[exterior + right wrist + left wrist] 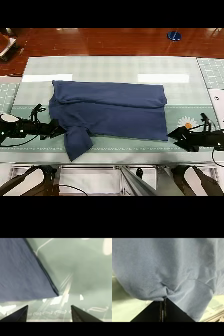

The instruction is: Fold the shirts.

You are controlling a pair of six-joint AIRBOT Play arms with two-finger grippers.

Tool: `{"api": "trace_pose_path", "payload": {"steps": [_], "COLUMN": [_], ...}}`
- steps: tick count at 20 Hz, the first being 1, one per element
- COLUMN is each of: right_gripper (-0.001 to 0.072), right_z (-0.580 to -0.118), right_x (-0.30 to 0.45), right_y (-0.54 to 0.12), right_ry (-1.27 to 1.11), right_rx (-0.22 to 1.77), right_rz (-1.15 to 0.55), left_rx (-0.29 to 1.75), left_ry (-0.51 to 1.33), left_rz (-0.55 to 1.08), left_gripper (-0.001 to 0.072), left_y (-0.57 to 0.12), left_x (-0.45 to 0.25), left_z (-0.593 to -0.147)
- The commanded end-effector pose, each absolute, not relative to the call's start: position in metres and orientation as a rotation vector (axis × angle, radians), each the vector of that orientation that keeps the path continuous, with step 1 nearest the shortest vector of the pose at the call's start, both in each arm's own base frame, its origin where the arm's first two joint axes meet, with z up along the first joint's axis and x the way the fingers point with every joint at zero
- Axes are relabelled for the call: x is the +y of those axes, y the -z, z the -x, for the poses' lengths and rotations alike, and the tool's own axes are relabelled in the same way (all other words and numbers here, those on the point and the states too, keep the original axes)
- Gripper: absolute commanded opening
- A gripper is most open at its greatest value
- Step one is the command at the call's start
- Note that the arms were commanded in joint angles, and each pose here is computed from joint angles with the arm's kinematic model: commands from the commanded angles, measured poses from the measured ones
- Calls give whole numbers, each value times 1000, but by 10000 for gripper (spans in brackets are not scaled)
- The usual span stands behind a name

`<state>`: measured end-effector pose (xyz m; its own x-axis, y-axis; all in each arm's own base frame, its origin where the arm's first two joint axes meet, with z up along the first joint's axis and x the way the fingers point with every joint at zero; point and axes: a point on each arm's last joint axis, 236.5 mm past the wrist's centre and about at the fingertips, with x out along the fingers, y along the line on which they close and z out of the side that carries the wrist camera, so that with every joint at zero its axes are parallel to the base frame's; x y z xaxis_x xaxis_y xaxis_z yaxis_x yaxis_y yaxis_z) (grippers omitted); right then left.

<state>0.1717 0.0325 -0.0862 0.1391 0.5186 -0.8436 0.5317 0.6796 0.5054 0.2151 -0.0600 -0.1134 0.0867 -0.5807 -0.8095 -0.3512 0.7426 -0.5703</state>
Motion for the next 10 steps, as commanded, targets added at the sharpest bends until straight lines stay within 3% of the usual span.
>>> {"api": "trace_pose_path", "payload": {"steps": [1, 5, 6, 7, 8, 10], "right_gripper": [613, 611, 513, 320, 37, 30], "right_z": [-186, -217, -227, -238, -249, -267], "right_x": [52, 74, 80, 84, 87, 88], "right_y": [102, 114, 112, 106, 96, 68], "right_ry": [-52, -134, -171, -201, -261, -359], "right_rx": [1523, 1530, 1524, 1510, 1482, 1454], "right_rz": [-954, -933, -919, -906, -863, -790], "left_rx": [1527, 1526, 1526, 1523, 1521, 1471], "left_ry": [208, 207, 207, 208, 223, 338], "left_rz": [793, 793, 794, 792, 794, 759], "left_gripper": [26, 26, 26, 26, 26, 26], "left_y": [112, 112, 112, 111, 107, 79], "left_x": [-62, -61, -61, -61, -62, -65], "left_z": [-214, -214, -214, -215, -217, -234]}}
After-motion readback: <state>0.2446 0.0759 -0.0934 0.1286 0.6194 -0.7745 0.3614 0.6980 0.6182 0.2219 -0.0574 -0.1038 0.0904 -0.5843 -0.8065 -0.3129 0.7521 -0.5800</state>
